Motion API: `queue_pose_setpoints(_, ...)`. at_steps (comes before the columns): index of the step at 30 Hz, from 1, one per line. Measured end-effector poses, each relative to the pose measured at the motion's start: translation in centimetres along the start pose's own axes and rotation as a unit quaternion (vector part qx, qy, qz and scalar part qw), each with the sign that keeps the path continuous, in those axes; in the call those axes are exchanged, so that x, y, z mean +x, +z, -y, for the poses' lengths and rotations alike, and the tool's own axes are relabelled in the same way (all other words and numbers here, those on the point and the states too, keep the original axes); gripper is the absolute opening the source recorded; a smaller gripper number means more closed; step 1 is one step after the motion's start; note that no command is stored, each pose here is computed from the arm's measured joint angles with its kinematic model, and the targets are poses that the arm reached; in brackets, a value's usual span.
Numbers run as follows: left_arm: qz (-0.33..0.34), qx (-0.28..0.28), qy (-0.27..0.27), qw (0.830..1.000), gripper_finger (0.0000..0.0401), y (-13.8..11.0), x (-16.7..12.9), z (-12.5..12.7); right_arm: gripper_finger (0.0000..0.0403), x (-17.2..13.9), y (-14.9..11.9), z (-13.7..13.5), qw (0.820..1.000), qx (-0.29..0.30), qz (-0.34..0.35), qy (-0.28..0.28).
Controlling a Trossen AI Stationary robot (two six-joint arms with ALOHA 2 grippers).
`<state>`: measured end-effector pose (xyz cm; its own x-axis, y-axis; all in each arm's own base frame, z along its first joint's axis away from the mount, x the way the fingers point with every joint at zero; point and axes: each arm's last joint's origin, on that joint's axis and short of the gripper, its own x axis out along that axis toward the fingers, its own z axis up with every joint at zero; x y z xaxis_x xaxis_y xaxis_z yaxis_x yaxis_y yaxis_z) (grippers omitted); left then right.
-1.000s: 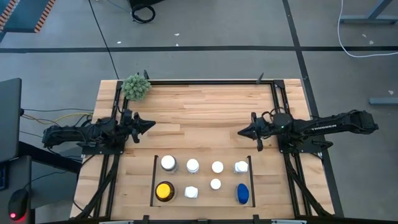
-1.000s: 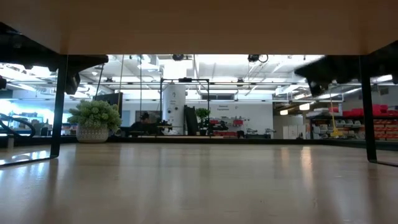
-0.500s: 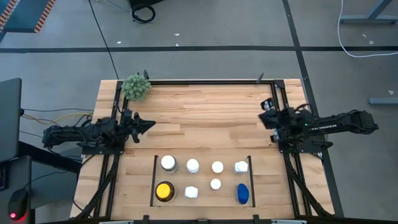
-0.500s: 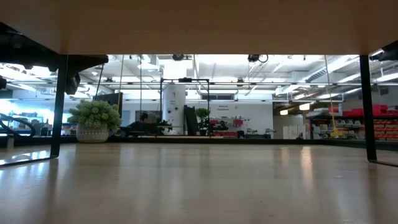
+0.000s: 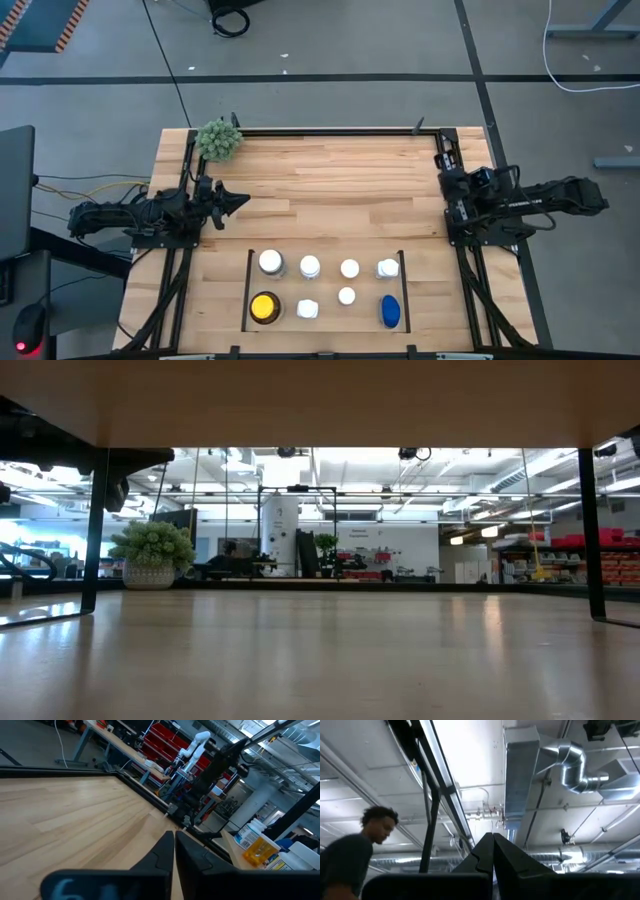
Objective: Pick and place medicine bottles onto shelf by color
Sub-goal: Return to Home Position
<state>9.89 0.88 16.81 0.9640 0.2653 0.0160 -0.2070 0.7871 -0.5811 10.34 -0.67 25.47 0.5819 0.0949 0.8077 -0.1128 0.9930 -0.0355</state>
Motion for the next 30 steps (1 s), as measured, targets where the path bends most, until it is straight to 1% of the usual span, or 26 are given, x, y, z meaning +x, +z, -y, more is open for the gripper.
queue_pose_setpoints(4,0.000,0.000,0.000,1.000,0.0028,0.0,0.0,0.0,0.0012,1.7,1.2,0.1,0.999,-0.006,0.034,0.006)
queue_pose_setpoints(7,0.000,0.000,0.000,1.000,0.0031,0.0,0.0,0.0,0.0012,3.6,2.8,0.1,0.997,-0.012,0.077,0.012)
queue_pose_setpoints(11,0.000,0.000,0.000,1.000,0.0028,0.0,0.0,0.0,0.0012,6.8,6.2,0.1,0.987,-0.025,0.155,0.025)
queue_pose_setpoints(14,0.000,0.000,0.000,1.000,0.0024,0.0,0.0,0.0,0.0012,9.3,9.8,-0.1,0.973,-0.036,0.223,0.036)
queue_pose_setpoints(17,0.000,0.000,0.000,1.000,0.0021,0.0,0.0,0.0,0.0012,11.5,14.1,-0.4,0.952,-0.049,0.299,0.048)
queue_pose_setpoints(19,0.000,0.000,0.000,1.000,0.0023,0.0,0.0,0.0,0.0012,12.7,17.3,-0.7,0.933,-0.057,0.351,0.057)
queue_pose_setpoints(22,0.000,0.000,0.000,1.000,0.0028,0.0,0.0,0.0,0.0012,13.9,22.5,-1.4,0.900,-0.069,0.426,0.069)
queue_pose_setpoints(25,0.000,0.000,0.000,1.000,0.0033,0.0,0.0,0.0,0.0012,14.3,28.0,-2.2,0.862,-0.080,0.494,0.080)
queue_pose_setpoints(27,0.000,0.000,0.000,1.000,0.0034,0.0,0.0,0.0,0.0012,14.0,31.6,-2.8,0.839,-0.086,0.531,0.086)
queue_pose_setpoints(28,0.000,0.000,0.000,1.000,0.0034,0.0,0.0,0.0,0.0012,13.8,33.3,-3.2,0.830,-0.088,0.544,0.088)
queue_pose_setpoints(30,0.000,0.000,0.000,1.000,0.0032,0.0,0.0,0.0,0.0012,13.2,36.5,-3.8,0.820,-0.090,0.558,0.090)
